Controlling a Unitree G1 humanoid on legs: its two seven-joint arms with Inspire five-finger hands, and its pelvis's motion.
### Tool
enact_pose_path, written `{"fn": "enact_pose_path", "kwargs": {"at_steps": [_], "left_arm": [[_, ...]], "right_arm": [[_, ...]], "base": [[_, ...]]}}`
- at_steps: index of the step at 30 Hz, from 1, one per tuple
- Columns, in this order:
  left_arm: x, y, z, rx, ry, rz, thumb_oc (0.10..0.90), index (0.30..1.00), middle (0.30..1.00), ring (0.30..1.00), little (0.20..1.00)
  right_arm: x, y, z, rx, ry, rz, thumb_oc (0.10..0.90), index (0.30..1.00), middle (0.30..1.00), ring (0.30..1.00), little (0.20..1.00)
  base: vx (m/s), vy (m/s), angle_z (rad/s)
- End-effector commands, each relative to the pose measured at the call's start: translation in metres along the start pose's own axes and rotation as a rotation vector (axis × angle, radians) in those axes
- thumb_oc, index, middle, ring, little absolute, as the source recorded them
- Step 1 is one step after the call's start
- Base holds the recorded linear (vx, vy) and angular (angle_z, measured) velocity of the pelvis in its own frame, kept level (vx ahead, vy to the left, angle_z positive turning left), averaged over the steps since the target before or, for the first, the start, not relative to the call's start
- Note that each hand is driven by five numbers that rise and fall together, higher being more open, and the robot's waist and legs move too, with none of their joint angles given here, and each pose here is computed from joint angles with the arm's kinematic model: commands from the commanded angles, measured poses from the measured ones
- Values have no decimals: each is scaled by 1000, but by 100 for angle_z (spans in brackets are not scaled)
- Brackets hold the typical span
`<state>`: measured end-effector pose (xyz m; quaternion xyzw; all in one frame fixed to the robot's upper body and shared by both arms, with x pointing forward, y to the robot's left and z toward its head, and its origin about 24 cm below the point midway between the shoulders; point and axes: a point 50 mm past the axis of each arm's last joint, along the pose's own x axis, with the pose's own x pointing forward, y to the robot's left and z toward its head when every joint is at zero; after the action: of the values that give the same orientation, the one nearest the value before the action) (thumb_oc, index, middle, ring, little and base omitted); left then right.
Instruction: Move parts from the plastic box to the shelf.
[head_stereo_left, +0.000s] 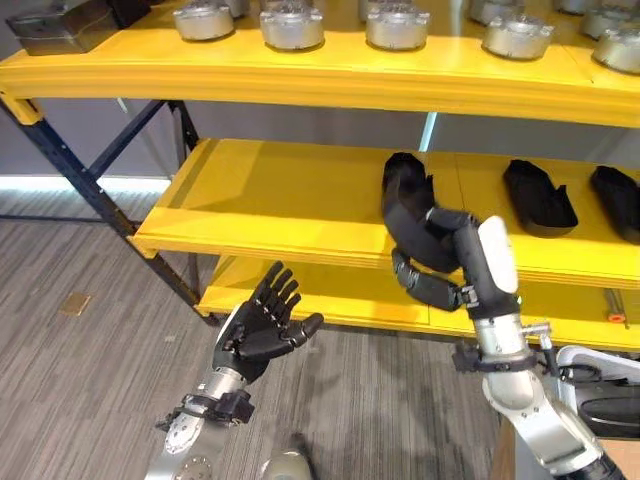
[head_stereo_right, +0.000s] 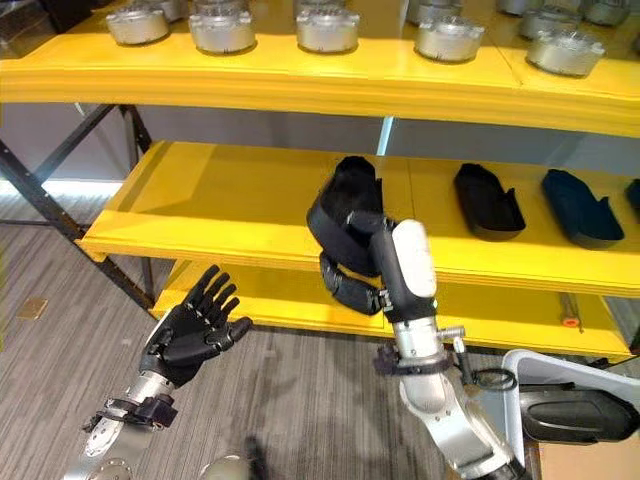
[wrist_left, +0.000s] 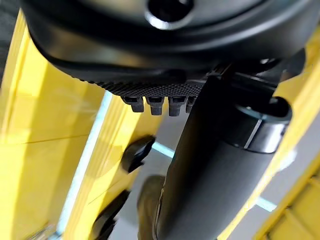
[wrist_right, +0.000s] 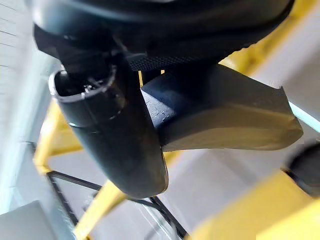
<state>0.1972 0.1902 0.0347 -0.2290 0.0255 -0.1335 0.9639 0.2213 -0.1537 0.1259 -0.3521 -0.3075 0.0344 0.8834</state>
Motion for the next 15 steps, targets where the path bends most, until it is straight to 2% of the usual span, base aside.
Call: {"fn": "enact_pose_path", "kwargs": {"at_steps": [1, 6, 8, 11, 15], "left_arm": [[19, -25, 46, -28, -308, -130, 900, 1000, 1000, 1000, 1000], [20, -21, 35, -36, -234, -124, 900, 1000, 1000, 1000, 1000], [17, -21, 35, 4, -202, -201, 900, 1000, 1000, 1000, 1000], [14, -20, 39, 47, -208, -235, 900, 1000, 1000, 1000, 1000], [16, -8, 47, 63, -200, -167, 900, 1000, 1000, 1000, 1000]], "right_arm": [[27, -25, 65, -35, -524, -87, 400, 300, 300, 300, 300], [40, -28, 63, -36, -517, -112, 400, 300, 300, 300, 300], [43, -28, 63, -42, -519, -151, 400, 300, 300, 300, 300], [45, -25, 66, -55, -532, -173, 400, 300, 300, 300, 300], [48, -17, 68, -72, -534, -220, 400, 300, 300, 300, 300]], "base": [[30, 459, 22], [1, 450, 25], [45, 348, 65], [53, 361, 21], [80, 392, 17]]}}
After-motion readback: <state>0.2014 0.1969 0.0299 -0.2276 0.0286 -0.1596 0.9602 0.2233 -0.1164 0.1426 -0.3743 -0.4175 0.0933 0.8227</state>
